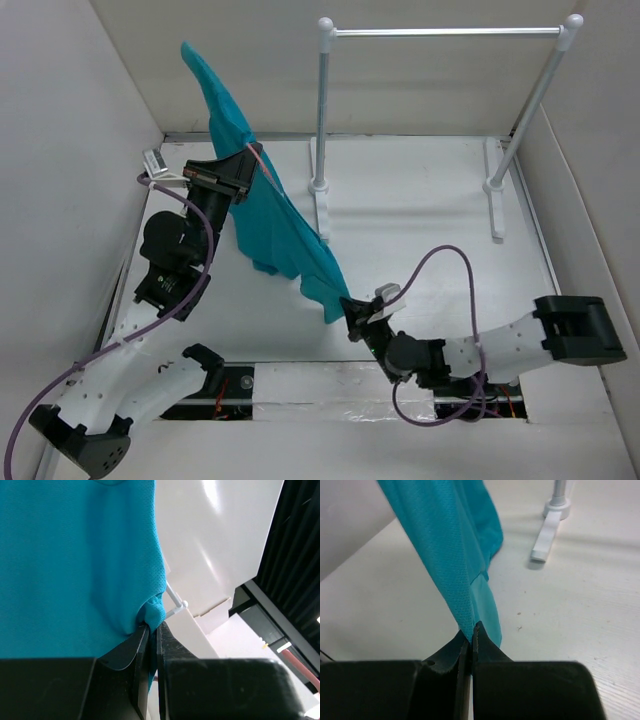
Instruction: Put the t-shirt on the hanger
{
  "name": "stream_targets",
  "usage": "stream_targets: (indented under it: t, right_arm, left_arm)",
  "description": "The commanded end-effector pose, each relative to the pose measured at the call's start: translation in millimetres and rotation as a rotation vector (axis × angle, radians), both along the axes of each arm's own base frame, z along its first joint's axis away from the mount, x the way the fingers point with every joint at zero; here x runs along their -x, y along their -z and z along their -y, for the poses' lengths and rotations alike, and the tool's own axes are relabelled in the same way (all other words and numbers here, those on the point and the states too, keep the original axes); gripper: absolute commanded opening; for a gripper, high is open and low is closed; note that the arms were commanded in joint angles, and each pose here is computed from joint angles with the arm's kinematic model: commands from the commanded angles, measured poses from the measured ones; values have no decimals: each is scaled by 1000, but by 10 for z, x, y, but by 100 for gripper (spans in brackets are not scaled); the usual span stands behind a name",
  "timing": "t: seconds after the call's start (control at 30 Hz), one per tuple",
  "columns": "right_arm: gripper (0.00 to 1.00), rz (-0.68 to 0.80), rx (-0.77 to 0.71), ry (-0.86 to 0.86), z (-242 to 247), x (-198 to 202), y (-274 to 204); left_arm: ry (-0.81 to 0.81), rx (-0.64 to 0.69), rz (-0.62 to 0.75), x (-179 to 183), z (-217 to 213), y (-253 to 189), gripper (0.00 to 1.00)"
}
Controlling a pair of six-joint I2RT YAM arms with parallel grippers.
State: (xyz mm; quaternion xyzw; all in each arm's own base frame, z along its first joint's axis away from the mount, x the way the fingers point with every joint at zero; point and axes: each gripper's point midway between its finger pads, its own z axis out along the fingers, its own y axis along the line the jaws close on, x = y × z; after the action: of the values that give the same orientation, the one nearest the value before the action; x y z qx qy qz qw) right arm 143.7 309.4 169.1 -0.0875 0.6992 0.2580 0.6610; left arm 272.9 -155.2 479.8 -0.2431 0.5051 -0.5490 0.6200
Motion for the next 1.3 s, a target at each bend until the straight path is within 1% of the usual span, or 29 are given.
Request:
stream_targets:
  t: [0.0,0.03,0.1,0.17,0.23,0.27,0.3,0.37,0.4,0.43,0.47,0.5,0.57,0.6,0.67,0.7,0.77,0.8,0.83,0.9,1.0,1.03,1.07,1.1,1.13,1.17,1.2,1.23,1.27]
  right_arm:
    - [0,-39,1,148,430,-9,-159]
    - [0,-54,-17,140,448,17,-264]
    - [0,-29,0,181,618,-29,-473]
    - [0,-9,-3,176,767,-30,-678]
    - [0,16,-34,107,785,-5,-912]
    - [0,32,-24,73,764,13,-959]
    - [0,53,-44,-4,654,74,-1054]
    - [0,73,-38,-93,483,162,-1171]
    - [0,89,-13,-183,316,263,-1182]
    - [0,87,-24,-236,180,336,-1289]
    - [0,85,41,-280,-20,402,-1162]
    - [0,77,84,-349,-184,503,-1086]
    - [0,59,115,-388,-408,579,-1083]
    - [0,49,201,-420,-568,634,-844]
    - [0,22,231,-418,-666,651,-735]
    - [19,16,249,-413,-685,649,-696]
    - [49,-6,276,-393,-660,630,-616]
    - [66,-11,290,-389,-616,624,-594]
    - [71,-15,255,-401,-564,637,-694]
    - [77,-14,229,-432,-493,670,-756]
    - [79,2,164,-456,-330,658,-1035]
    - [77,6,149,-454,-298,620,-1102]
    - [68,15,125,-455,-255,576,-1196]
    - [29,29,89,-455,-252,515,-1303]
    - [13,49,78,-488,-279,492,-1362]
    - [1,61,53,-437,-231,244,-1454]
    - [0,75,25,-433,-277,135,-1532]
    - [0,83,13,-478,-355,102,-1567]
    - [0,95,-12,-425,-321,-154,-1682]
  left_arm:
    - [-41,39,175,352,-272,-606,0]
    - [-44,23,161,337,-265,-549,0]
    - [-33,-2,139,335,-237,-451,0]
    - [-21,-25,135,358,-215,-414,0]
    - [-5,-60,109,345,-169,-338,0]
    - [-5,-63,107,344,-168,-317,0]
    - [-3,-69,97,326,-155,-262,0]
    - [4,-66,68,281,-127,-116,0]
    - [11,-60,71,270,-110,-94,0]
    - [17,-59,66,253,-89,-57,0]
    - [37,-55,38,194,-28,65,0]
    - [56,-53,39,185,15,87,0]
    - [85,-41,8,129,89,241,0]
    - [98,-40,4,124,116,284,0]
    - [111,-50,-26,98,152,432,0]
    - [122,-49,-44,90,175,503,0]
    - [133,-51,-65,104,185,640,0]
    - [144,-56,-78,111,200,697,0]
    - [148,-53,-88,114,204,741,0]
    - [162,-57,-106,137,217,869,0]
    - [195,-49,-142,174,252,1073,0]
    - [195,-50,-143,174,253,1077,0]
    - [199,-45,-165,168,259,1176,0]
    - [232,-43,-156,219,296,1191,0]
    - [237,-37,-158,227,299,1224,0]
    - [241,-27,-171,231,300,1303,0]
    - [242,-26,-176,228,302,1329,0]
    - [243,-31,-181,227,305,1345,0]
    - [246,-36,-184,229,313,1358,0]
